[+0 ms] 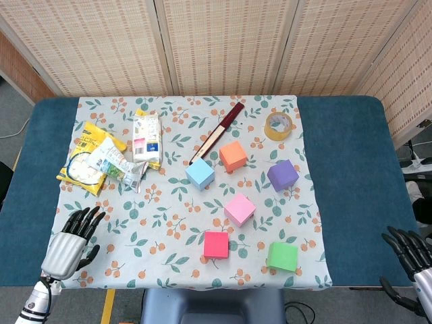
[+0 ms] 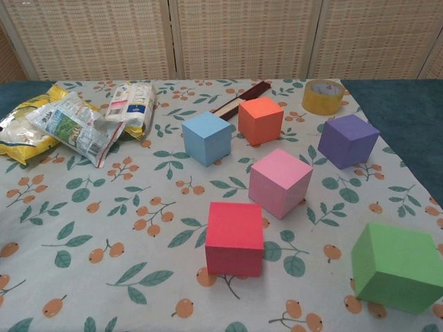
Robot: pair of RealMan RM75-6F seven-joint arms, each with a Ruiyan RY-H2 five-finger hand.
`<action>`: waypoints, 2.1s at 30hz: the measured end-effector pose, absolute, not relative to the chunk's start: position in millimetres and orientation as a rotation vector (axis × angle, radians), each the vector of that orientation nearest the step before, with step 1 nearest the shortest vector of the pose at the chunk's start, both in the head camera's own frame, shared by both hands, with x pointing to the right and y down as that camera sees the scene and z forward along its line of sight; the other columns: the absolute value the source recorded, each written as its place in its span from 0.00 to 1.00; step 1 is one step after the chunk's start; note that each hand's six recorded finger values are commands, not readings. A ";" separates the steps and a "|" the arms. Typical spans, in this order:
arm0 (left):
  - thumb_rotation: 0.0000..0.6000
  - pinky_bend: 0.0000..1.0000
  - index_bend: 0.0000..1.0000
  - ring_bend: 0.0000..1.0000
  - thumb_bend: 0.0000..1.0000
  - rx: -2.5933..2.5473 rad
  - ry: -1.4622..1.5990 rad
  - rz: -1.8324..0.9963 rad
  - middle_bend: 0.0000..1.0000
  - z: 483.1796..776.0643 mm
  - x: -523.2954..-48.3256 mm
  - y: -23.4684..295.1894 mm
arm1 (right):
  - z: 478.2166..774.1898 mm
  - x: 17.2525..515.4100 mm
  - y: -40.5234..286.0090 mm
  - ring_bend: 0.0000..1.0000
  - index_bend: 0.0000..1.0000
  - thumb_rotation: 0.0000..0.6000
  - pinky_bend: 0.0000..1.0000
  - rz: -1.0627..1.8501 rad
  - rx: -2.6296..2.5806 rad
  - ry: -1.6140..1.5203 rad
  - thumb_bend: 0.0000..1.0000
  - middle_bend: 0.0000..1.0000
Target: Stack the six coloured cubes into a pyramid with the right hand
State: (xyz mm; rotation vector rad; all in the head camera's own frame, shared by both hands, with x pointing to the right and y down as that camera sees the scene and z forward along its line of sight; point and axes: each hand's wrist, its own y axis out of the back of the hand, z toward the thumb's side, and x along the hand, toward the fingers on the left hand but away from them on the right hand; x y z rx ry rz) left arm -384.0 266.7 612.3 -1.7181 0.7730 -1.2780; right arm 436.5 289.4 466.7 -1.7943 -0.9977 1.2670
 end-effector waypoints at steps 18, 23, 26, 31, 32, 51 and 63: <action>1.00 0.12 0.00 0.00 0.41 -1.807 0.710 -1.240 0.00 610.6 -376.4 278.0 | 502.0 386.0 295.5 0.00 0.00 1.00 0.03 1.228 -1.974 -0.844 0.20 0.00; 1.00 0.12 0.00 0.00 0.41 -1.807 0.716 -1.250 0.00 613.7 -378.3 272.9 | 524.2 351.0 293.5 0.00 0.00 1.00 0.03 1.265 -2.045 -0.717 0.18 0.00; 1.00 0.12 0.00 0.00 0.41 -1.813 0.735 -1.248 0.00 611.7 -381.3 269.9 | 541.7 329.9 294.2 0.00 0.00 1.00 0.03 1.317 -2.059 -0.597 0.18 0.00; 1.00 0.12 0.00 0.00 0.41 -1.820 0.779 -1.240 0.00 604.1 -389.2 265.0 | 566.3 306.5 288.9 0.00 0.00 1.00 0.03 1.408 -2.015 -0.483 0.18 0.00; 1.00 0.12 0.00 0.00 0.41 -1.822 0.788 -1.238 0.00 602.5 -390.8 264.0 | 572.5 301.9 287.7 0.00 0.00 1.00 0.03 1.434 -2.005 -0.467 0.18 0.00; 1.00 0.12 0.00 0.00 0.41 -1.842 0.822 -1.235 0.00 597.7 -399.0 257.2 | 623.8 269.1 276.8 0.00 0.02 1.00 0.07 1.638 -1.953 -0.419 0.17 0.00; 1.00 0.12 0.00 0.00 0.41 -1.843 0.832 -1.237 0.00 596.1 -401.7 255.7 | 625.7 268.9 270.0 0.10 0.48 1.00 0.20 1.680 -1.909 -0.447 0.17 0.18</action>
